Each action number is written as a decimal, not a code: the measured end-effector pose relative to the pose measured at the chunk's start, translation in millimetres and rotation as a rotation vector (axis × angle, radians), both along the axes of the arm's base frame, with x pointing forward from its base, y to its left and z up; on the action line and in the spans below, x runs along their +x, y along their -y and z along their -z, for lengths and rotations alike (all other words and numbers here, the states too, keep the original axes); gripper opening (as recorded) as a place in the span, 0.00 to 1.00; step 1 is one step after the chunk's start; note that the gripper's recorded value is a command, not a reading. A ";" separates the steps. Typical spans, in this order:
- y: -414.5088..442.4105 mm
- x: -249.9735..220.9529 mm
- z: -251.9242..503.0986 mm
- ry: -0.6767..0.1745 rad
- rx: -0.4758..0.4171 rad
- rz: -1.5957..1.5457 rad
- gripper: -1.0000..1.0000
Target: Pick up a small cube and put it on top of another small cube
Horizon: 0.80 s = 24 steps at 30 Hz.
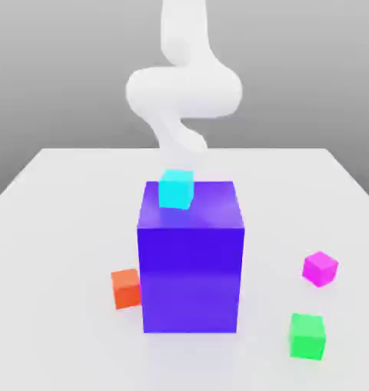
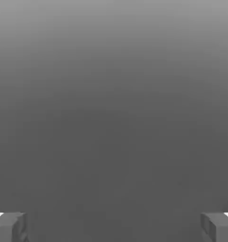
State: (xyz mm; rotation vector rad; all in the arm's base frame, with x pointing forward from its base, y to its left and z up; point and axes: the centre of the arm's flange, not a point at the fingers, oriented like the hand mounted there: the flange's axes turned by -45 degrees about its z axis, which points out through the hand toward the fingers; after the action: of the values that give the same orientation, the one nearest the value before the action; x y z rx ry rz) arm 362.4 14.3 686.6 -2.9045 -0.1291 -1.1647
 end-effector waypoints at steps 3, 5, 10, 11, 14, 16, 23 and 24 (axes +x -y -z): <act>-32.2 26.2 48.7 -0.068 -0.067 -0.179 0.50; -50.0 34.9 73.5 -0.098 -0.101 -0.268 0.50; -105.0 48.2 148.0 -0.178 -0.204 -0.533 0.50; -105.0 48.2 148.0 -0.178 -0.204 -0.533 0.50; -123.0 46.8 172.6 -0.201 -0.239 -0.620 0.50; -123.0 46.8 172.6 -0.201 -0.239 -0.620 0.50; -195.4 5.4 288.7 -0.293 -0.417 -1.052 0.50; -195.4 5.4 288.7 -0.293 -0.417 -1.052 0.50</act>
State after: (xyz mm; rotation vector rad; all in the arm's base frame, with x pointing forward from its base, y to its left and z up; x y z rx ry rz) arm 367.8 209.8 397.9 -2.5114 -1.7691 -0.5341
